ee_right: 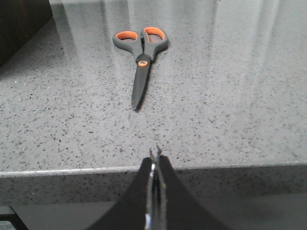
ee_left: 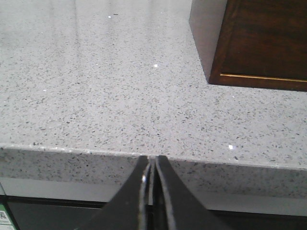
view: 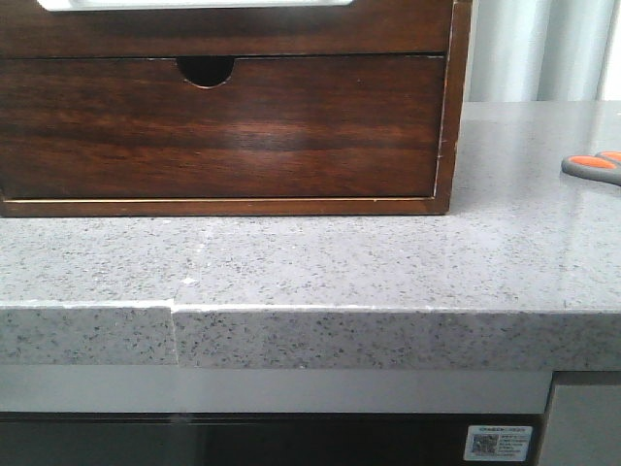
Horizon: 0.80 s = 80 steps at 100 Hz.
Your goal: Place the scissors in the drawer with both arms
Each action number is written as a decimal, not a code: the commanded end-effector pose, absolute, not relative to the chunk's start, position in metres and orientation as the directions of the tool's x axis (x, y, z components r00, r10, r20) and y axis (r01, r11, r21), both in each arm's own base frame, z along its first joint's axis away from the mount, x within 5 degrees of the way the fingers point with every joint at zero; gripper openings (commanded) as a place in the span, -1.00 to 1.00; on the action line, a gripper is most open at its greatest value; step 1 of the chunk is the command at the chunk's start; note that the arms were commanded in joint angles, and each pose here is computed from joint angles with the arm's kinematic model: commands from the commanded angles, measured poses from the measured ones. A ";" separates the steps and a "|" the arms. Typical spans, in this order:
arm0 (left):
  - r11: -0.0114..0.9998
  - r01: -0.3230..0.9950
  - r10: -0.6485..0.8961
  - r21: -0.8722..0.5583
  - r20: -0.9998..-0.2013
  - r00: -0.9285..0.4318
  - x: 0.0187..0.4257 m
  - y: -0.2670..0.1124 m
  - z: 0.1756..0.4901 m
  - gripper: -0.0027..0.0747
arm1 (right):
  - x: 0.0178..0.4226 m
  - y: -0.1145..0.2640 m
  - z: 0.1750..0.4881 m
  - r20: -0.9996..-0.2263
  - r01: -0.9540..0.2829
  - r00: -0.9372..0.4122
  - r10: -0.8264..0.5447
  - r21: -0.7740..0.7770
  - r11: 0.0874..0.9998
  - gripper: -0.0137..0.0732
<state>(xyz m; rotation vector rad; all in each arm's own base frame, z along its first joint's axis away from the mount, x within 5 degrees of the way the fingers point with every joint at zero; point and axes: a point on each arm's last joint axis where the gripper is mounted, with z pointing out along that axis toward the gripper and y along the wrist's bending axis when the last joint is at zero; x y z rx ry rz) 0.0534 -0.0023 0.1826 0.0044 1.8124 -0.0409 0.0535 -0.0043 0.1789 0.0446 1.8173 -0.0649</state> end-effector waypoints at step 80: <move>0.999 0.024 -0.029 -0.033 -0.990 -0.139 0.054 -0.002 0.185 -0.98 | 0.053 -0.004 0.179 -0.977 0.068 -0.211 -0.016 -0.031 0.997 -0.83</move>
